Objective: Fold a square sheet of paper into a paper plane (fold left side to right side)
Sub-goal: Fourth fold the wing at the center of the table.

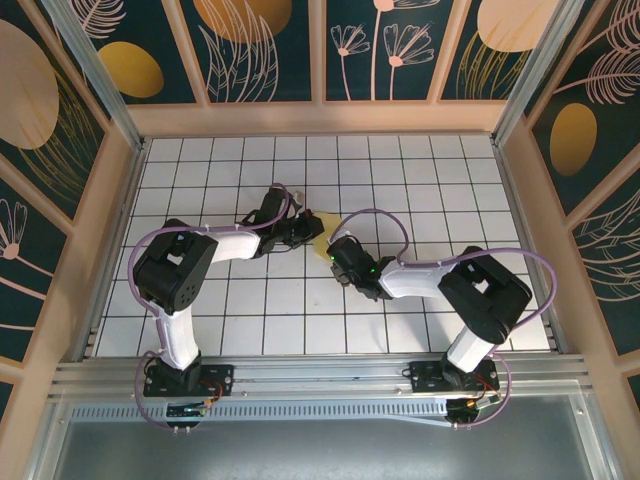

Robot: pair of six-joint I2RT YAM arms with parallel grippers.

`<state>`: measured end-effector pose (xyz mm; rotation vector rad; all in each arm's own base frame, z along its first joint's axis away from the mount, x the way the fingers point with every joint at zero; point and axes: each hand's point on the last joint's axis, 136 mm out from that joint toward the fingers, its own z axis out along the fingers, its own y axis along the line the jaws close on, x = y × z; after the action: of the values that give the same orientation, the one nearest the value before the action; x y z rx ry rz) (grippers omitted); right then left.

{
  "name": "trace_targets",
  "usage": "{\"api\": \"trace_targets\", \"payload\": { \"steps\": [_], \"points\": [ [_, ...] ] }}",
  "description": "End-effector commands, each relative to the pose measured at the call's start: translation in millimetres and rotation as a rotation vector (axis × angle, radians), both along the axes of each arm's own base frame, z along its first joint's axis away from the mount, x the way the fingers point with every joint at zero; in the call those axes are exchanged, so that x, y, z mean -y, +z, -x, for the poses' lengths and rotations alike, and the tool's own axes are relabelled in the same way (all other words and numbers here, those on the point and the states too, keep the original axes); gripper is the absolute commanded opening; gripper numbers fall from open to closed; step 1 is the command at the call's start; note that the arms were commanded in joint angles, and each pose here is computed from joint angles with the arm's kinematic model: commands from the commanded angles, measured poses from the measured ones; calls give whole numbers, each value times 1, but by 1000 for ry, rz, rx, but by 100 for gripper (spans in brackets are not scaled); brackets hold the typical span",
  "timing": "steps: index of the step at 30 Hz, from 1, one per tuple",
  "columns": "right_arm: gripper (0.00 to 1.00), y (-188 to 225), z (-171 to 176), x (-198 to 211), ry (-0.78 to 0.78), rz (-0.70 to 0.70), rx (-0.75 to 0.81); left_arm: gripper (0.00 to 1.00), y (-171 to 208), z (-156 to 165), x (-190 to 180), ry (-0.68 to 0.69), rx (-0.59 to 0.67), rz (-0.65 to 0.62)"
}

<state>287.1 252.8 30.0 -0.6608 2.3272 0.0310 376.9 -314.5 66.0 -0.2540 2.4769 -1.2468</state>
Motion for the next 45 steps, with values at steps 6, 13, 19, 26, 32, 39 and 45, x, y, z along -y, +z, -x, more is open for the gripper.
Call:
{"api": "trace_targets", "payload": {
  "steps": [6,13,19,26,32,39,45],
  "points": [
    [25,-5,2,2,-18,15,-6,0,10,-2,2,-10,9,17],
    [21,-14,5,3,-18,22,-26,0,8,-2,2,-8,4,15],
    [16,-13,6,3,-17,16,-29,4,10,-2,0,-8,13,0],
    [8,-6,7,1,6,-16,-54,28,42,-8,-17,6,102,-96],
    [2,6,8,-8,61,-130,-154,48,78,-11,-50,61,168,-116],
    [0,14,14,-10,111,-354,-346,47,76,8,-76,80,159,-134],
    [0,20,18,-12,140,-504,-439,36,41,35,-57,-6,80,-92]
  ]
}}
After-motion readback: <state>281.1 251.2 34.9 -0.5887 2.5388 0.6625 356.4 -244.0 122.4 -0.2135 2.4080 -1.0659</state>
